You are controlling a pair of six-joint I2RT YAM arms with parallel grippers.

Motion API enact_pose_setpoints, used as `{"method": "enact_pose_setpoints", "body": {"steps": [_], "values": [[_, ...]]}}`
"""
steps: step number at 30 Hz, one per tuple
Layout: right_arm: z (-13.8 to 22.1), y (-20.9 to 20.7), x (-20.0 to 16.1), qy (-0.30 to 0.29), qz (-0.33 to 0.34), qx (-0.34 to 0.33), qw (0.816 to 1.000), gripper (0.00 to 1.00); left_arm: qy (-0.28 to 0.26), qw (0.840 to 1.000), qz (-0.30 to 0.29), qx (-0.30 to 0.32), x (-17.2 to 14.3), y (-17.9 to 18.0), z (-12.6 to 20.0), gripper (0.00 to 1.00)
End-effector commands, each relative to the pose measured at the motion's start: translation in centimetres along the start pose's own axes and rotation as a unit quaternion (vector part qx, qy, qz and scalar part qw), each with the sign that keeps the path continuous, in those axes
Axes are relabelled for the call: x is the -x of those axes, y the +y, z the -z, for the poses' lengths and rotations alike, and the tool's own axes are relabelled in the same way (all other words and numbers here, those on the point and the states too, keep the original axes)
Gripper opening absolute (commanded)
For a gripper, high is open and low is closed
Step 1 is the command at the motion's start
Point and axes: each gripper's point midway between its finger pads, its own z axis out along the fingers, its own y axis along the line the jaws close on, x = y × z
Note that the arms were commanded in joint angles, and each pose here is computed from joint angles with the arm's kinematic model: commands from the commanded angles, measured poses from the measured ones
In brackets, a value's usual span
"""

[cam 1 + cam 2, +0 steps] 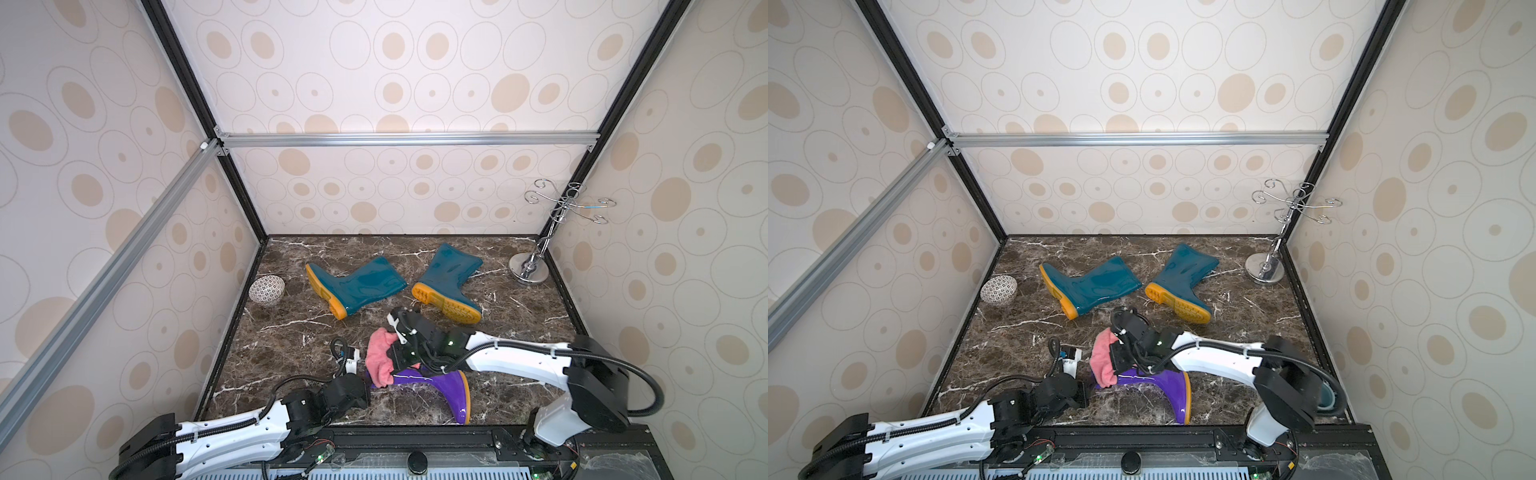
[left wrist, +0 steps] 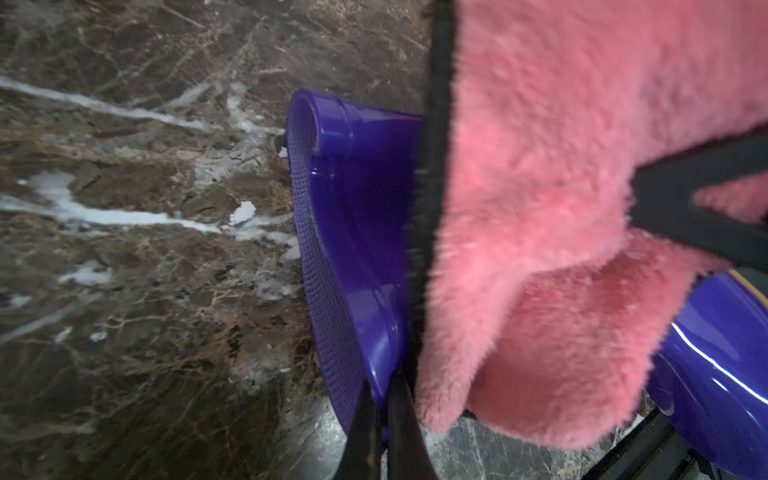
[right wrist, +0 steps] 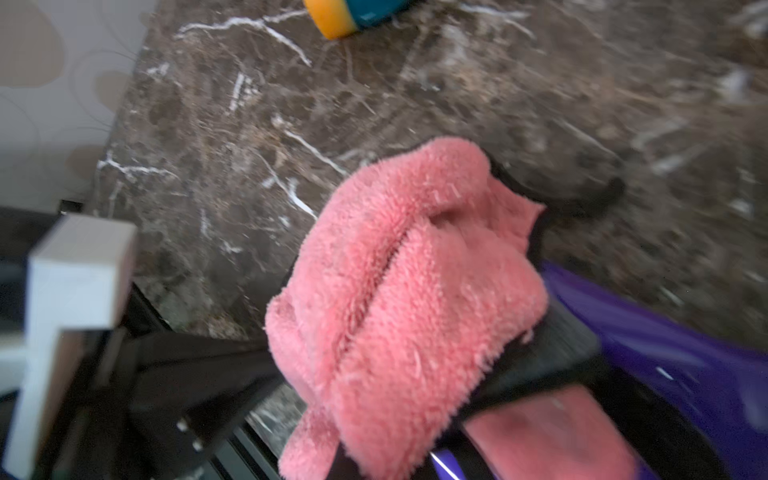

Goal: Wipe the rubber boots with a cloth
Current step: Wipe the dirt off the rubber boot.

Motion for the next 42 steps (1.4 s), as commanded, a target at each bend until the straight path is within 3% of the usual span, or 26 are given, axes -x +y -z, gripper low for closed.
{"method": "enact_pose_setpoints", "body": {"steps": [1, 4, 7, 10, 12, 18, 23, 32, 37, 42], "values": [[2.6, -6.5, -4.2, 0.027, -0.039, -0.117, 0.992, 0.0, -0.027, 0.999, -0.003, 0.018, 1.3, 0.4, 0.3, 0.0], [6.4, -10.8, -6.5, 0.033, -0.053, -0.198, 0.978, 0.0, -0.029, 0.999, -0.01, 0.018, 1.6, 0.0, 0.3, 0.0], [11.2, -13.0, -5.9, 0.004, -0.039, -0.248, 0.968, 0.0, -0.03, 0.999, -0.016, 0.021, 1.7, 0.0, 0.3, 0.0], [15.3, -13.4, -4.2, -0.019, -0.03, -0.261, 0.965, 0.0, -0.03, 0.999, -0.015, 0.021, 1.7, 0.1, 0.3, 0.0], [16.1, -12.7, -3.6, -0.011, -0.013, -0.248, 0.968, 0.0, -0.03, 0.999, -0.014, 0.021, 1.6, 0.1, 0.2, 0.0], [13.8, -9.1, -5.7, 0.065, 0.012, -0.181, 0.981, 0.0, -0.038, 0.999, -0.012, 0.02, 2.0, 0.1, 0.5, 0.0], [12.9, -5.8, -8.0, 0.064, 0.013, -0.095, 0.993, 0.0, -0.041, 0.999, -0.007, 0.02, 1.8, 0.6, 0.5, 0.0], [11.8, -8.0, -13.3, 0.116, 0.001, -0.158, 0.981, 0.0, -0.039, 0.999, -0.013, 0.027, 1.7, 0.9, 0.5, 0.0], [10.7, -9.0, -11.0, 0.059, 0.003, -0.187, 0.981, 0.0, -0.037, 0.999, -0.021, 0.033, 1.6, 1.0, 0.3, 0.0], [7.3, -8.9, -8.9, 0.082, -0.028, -0.145, 0.986, 0.0, -0.036, 0.999, -0.021, 0.036, 1.4, 1.3, 0.2, 0.0]]}}
